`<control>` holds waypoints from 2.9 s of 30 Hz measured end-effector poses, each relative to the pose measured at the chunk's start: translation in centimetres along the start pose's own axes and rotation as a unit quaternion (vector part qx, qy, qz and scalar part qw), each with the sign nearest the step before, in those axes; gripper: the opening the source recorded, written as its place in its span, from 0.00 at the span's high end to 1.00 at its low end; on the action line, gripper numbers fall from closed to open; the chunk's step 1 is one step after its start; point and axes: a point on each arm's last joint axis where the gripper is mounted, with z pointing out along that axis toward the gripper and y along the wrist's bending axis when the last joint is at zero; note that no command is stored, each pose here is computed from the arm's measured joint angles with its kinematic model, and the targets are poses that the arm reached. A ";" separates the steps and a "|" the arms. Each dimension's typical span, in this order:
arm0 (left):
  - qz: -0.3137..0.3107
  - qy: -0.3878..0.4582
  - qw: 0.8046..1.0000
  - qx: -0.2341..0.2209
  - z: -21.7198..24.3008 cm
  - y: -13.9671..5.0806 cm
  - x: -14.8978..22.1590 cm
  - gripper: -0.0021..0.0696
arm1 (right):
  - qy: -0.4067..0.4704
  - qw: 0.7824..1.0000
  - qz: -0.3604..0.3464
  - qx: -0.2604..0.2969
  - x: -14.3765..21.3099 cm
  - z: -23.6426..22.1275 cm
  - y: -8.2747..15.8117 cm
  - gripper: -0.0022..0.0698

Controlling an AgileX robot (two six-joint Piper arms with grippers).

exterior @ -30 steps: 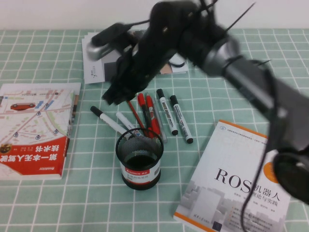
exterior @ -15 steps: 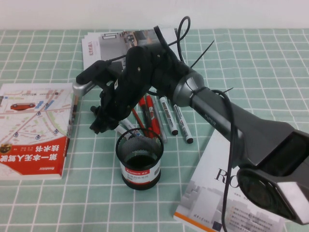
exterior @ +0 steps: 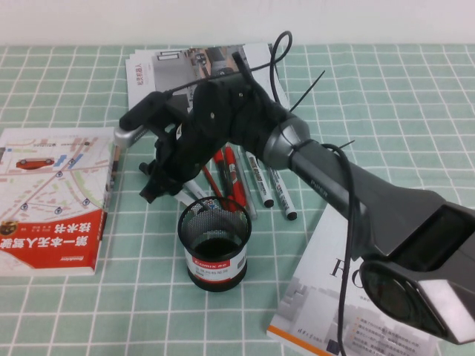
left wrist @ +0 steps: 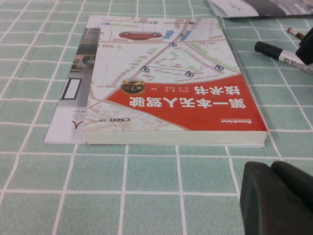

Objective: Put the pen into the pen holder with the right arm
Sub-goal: Pick up the pen on the table

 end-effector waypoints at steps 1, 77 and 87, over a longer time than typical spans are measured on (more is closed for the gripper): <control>0.000 0.000 1.000 0.000 0.0 0.0 0.0 0.98 | 0.003 1.000 0.000 0.000 0.2 0.3 0.0 0.66; 0.000 0.000 1.000 0.000 0.0 0.0 0.0 0.98 | 0.068 0.997 0.003 0.027 1.4 1.4 -1.2 0.80; 0.000 0.000 1.000 0.000 0.0 0.0 0.0 0.98 | 0.071 0.997 0.015 0.022 1.4 1.1 -1.1 0.80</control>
